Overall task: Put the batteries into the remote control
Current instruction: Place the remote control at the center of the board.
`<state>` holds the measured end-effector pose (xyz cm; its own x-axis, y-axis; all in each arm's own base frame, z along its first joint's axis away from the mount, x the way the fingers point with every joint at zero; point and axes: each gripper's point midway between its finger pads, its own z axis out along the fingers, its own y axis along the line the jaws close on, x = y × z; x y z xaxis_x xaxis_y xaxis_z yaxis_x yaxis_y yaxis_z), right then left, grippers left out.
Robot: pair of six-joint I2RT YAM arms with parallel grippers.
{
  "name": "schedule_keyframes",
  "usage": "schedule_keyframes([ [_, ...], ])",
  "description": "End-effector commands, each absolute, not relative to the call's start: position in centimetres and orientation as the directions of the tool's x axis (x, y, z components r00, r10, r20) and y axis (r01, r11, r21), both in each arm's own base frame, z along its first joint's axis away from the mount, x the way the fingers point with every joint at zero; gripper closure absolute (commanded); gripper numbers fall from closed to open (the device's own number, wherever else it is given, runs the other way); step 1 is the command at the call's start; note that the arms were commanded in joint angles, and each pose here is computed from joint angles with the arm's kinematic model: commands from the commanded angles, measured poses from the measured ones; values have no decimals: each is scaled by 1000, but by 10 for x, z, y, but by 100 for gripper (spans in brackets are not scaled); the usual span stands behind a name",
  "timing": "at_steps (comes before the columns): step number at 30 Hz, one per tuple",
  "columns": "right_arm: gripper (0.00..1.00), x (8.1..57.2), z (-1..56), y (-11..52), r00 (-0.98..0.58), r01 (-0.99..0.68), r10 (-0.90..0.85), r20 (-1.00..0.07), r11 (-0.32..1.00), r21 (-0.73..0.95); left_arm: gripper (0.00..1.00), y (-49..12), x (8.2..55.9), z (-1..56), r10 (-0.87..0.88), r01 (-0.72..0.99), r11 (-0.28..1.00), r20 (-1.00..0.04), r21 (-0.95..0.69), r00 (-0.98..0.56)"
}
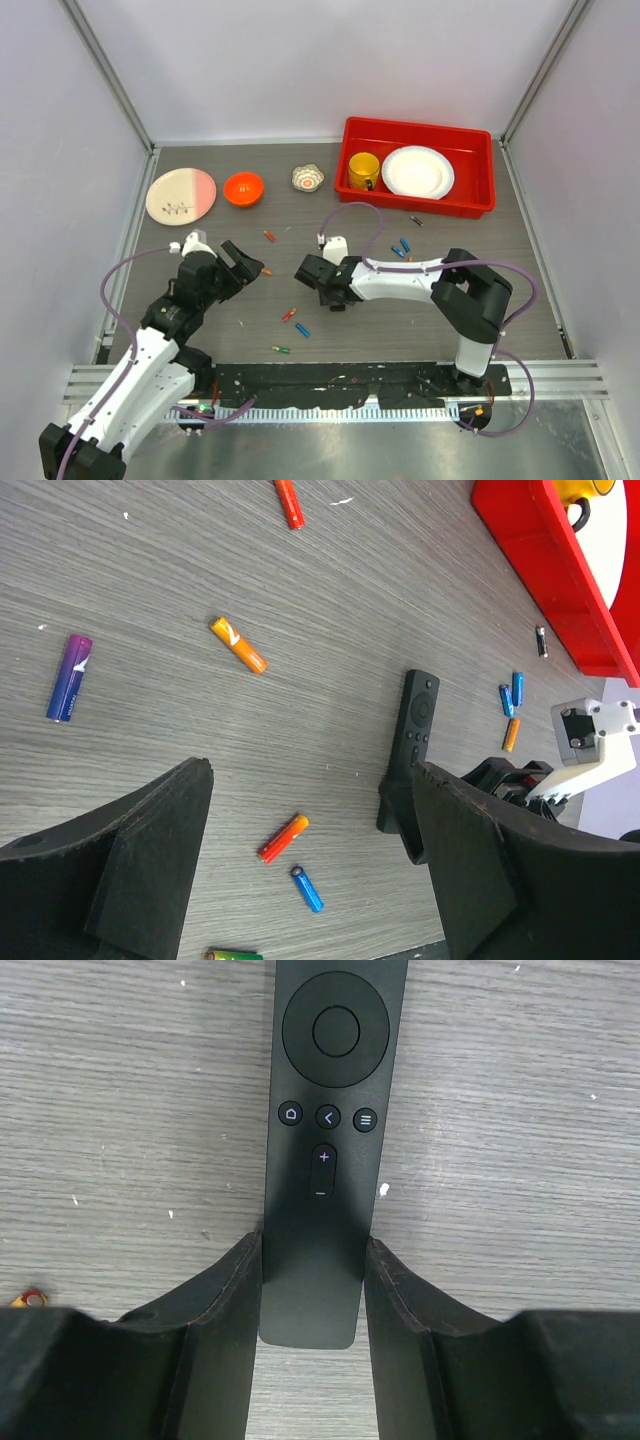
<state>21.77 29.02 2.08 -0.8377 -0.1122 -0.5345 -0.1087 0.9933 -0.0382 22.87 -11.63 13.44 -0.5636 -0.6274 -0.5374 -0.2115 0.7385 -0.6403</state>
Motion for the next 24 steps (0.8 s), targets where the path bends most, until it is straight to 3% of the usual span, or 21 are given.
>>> schedule_keyframes([
  [1,63,221,30,300,-828,-91,-78,-556,996,-3,14,-114,235,144,-647,-206,727,-554,-655,-523],
  [2,56,221,30,300,-829,-93,-77,-553,996,0,14,-115,236,145,-648,-205,727,-554,-656,-523],
  [3,40,220,32,300,-829,-91,-71,-555,996,8,12,-114,236,142,-645,-211,730,-555,-650,-525],
  [6,22,223,42,300,-814,-85,-55,-578,996,25,10,-114,238,139,-639,-222,738,-555,-637,-533],
  [8,16,228,60,297,-792,-74,-33,-610,996,42,10,-115,239,139,-624,-216,750,-560,-626,-545],
  [16,10,234,153,252,-627,-50,55,-777,993,110,11,-142,250,143,-505,-116,811,-585,-574,-635],
  [21,9,226,162,195,-497,-8,137,-857,987,162,5,-217,253,154,-189,181,884,-683,-432,-705],
  [24,10,217,158,181,-470,-28,184,-863,975,223,4,-261,252,143,28,339,883,-684,-325,-729],
])
